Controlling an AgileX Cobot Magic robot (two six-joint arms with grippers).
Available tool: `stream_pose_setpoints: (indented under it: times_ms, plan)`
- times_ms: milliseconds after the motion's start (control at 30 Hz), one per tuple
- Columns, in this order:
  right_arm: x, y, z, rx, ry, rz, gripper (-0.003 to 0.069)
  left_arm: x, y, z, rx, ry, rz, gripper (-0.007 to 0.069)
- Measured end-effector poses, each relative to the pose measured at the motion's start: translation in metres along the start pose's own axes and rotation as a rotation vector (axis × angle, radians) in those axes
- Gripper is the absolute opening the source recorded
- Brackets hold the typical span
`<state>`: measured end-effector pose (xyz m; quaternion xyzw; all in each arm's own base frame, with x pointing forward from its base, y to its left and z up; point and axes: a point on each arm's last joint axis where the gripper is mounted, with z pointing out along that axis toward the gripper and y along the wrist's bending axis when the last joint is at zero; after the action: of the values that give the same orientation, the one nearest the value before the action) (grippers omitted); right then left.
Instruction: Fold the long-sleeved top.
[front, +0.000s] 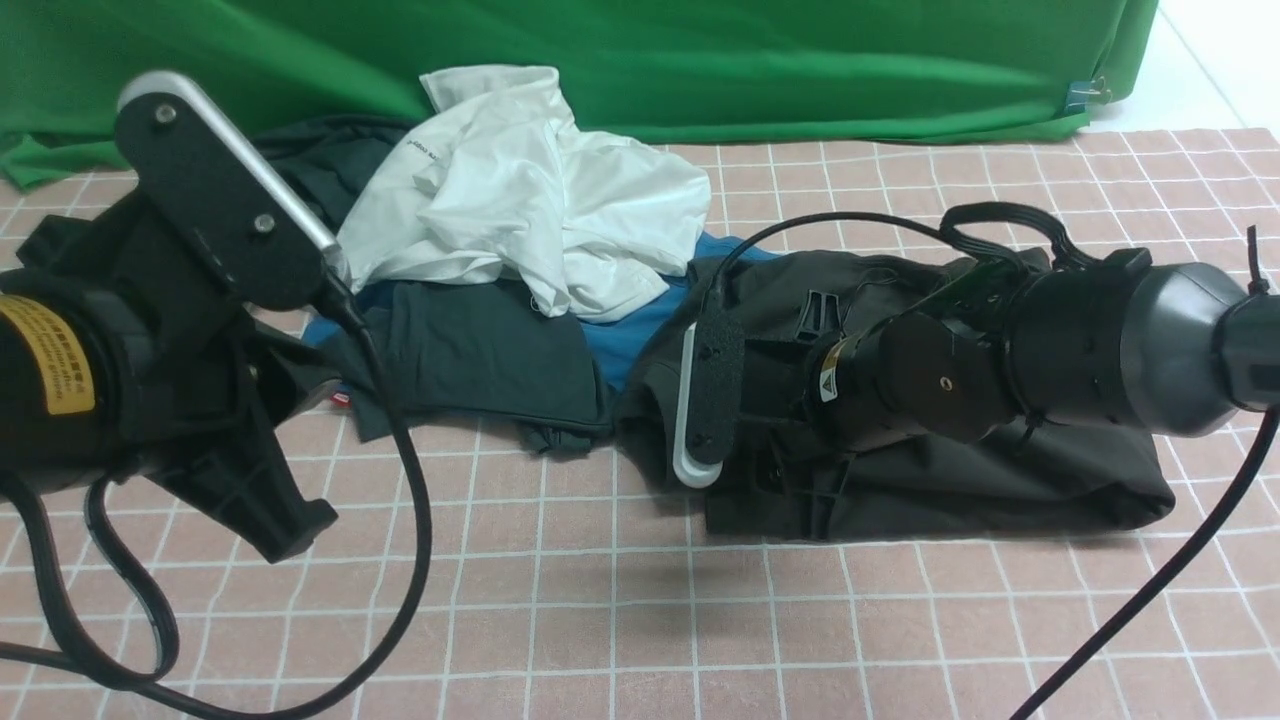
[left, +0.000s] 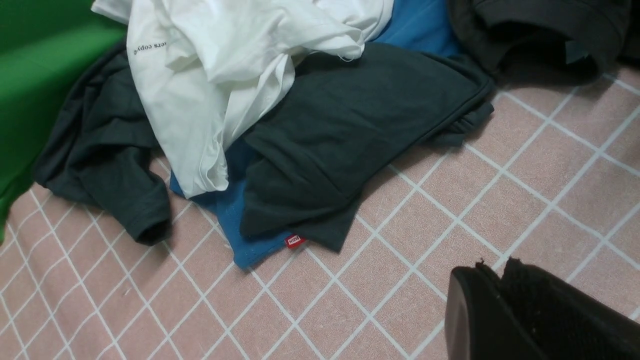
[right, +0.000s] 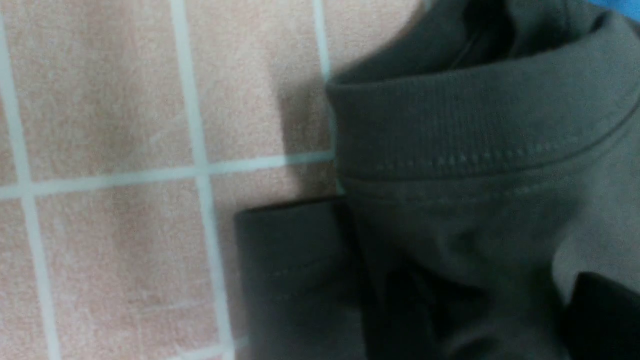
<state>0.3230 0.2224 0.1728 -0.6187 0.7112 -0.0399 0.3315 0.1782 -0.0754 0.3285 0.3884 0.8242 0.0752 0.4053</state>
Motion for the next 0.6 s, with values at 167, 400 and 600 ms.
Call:
stream_pose_setpoints:
  times_ms: [167, 400, 600]
  plan:
    - [-0.0002, -0.0002, 0.0000, 0.002, -0.002, -0.014, 0.0179, 0.0000, 0.0000, -0.0003, 0.000, -0.001, -0.001, 0.0010]
    - [-0.0002, -0.0003, 0.0000, 0.003, -0.002, -0.010, 0.0074, 0.0000, 0.0000, -0.0003, 0.000, -0.001, -0.002, 0.0010]
    - [-0.0033, -0.0024, -0.0081, 0.004, -0.012, 0.069, 0.0074, 0.0000, 0.0000, -0.0003, 0.000, -0.001, -0.002, 0.0010]
